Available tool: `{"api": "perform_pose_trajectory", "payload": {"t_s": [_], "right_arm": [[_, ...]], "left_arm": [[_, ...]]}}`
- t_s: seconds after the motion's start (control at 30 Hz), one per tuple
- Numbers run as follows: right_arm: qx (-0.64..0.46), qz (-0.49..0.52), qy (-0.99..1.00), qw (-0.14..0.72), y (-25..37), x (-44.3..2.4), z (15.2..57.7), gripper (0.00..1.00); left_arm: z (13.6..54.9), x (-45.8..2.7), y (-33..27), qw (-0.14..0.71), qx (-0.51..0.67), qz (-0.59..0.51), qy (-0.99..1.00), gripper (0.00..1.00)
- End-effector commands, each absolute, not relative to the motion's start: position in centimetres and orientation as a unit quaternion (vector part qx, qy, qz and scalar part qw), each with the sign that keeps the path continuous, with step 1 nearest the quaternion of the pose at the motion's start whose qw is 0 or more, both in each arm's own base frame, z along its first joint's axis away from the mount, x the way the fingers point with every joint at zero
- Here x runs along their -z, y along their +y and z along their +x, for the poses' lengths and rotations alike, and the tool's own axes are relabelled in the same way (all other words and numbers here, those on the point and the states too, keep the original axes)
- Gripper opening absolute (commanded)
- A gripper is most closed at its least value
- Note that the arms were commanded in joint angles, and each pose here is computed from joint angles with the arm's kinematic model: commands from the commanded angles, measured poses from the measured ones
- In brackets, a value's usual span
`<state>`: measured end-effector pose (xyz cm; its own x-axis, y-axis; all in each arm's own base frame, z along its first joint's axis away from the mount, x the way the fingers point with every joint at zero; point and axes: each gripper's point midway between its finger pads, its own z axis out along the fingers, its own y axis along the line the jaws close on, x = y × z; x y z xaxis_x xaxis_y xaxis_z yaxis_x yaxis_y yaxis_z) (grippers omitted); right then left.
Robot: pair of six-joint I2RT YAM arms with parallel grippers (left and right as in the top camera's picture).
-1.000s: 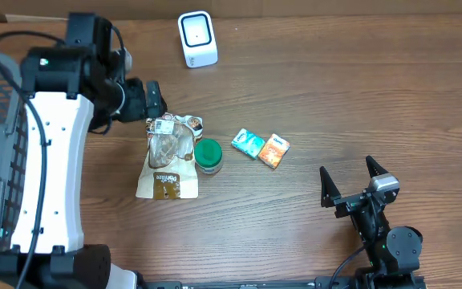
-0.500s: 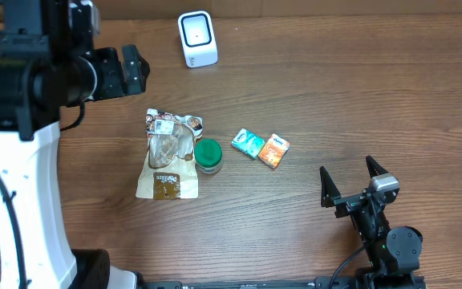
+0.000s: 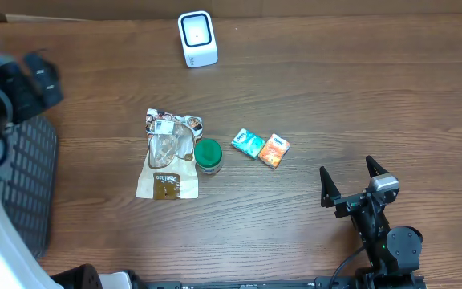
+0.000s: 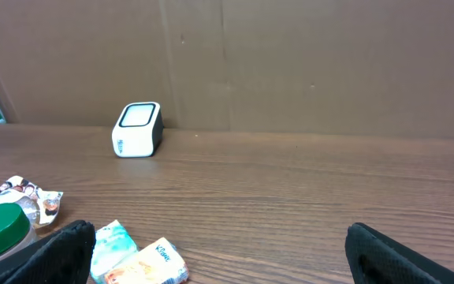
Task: Scan the item barcode
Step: 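Move the left gripper back into the basket onto the green tissue bag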
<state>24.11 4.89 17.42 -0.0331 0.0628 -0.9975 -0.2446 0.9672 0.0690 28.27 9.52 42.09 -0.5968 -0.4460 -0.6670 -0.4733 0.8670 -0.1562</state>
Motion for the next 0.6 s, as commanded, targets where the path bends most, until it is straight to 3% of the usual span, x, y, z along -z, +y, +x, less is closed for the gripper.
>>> {"api": "perform_pose_trajectory", "payload": {"t_s": [0.0, 0.27, 0.57], "right_arm": [[-0.109, -0.065, 0.71, 0.693, 4.9, -17.1, 24.1, 1.0], [-0.109, -0.065, 0.71, 0.693, 4.9, -17.1, 24.1, 1.0], [-0.109, -0.065, 0.71, 0.693, 4.9, -17.2, 24.1, 1.0]], "left_arm": [[25.4, -42.2, 13.5, 0.361, -0.055, -0.337, 0.868, 1.0], [21.8, -40.1, 20.5, 0.327, -0.066, -0.467, 0.819, 1.0], [20.3, -31.9, 24.5, 0.211, -0.054, -0.536, 0.816, 1.0]]}}
